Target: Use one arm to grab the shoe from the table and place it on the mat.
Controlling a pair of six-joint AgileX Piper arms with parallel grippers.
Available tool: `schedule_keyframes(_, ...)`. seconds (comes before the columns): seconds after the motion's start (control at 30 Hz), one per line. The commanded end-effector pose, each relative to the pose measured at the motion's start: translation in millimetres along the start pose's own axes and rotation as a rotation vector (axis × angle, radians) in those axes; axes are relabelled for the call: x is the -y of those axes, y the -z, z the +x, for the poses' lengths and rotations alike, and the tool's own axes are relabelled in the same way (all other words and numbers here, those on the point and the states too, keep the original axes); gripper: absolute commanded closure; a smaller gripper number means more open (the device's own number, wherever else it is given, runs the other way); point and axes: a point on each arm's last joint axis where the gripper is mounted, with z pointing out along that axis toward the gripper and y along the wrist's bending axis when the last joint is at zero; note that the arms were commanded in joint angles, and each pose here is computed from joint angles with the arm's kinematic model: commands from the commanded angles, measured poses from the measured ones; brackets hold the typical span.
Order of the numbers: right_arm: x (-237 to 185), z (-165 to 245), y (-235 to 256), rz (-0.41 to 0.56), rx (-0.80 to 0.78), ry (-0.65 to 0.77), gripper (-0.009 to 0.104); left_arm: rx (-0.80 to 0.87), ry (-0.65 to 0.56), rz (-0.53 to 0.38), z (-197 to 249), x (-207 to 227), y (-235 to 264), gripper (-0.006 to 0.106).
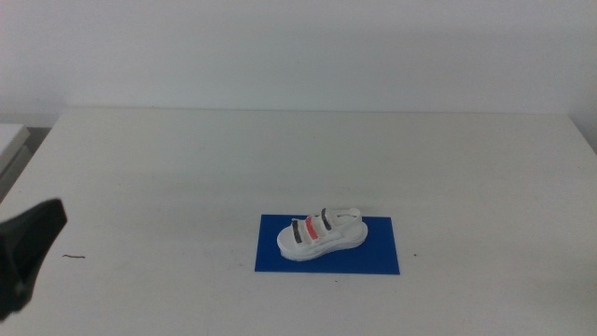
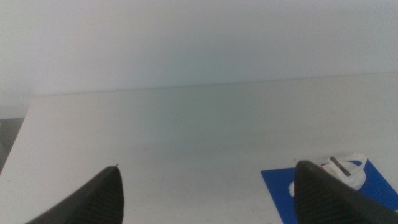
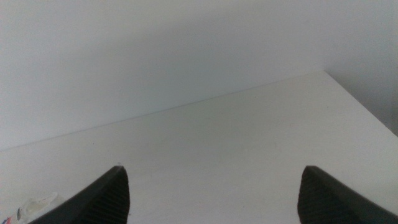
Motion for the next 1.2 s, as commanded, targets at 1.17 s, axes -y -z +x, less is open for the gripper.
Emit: schedule_keyframes(1.17, 0, 0, 0, -0.003, 0.011, 0.013, 0.016, 0.240, 0.002, -0.258, 112, -28, 0, 0.007)
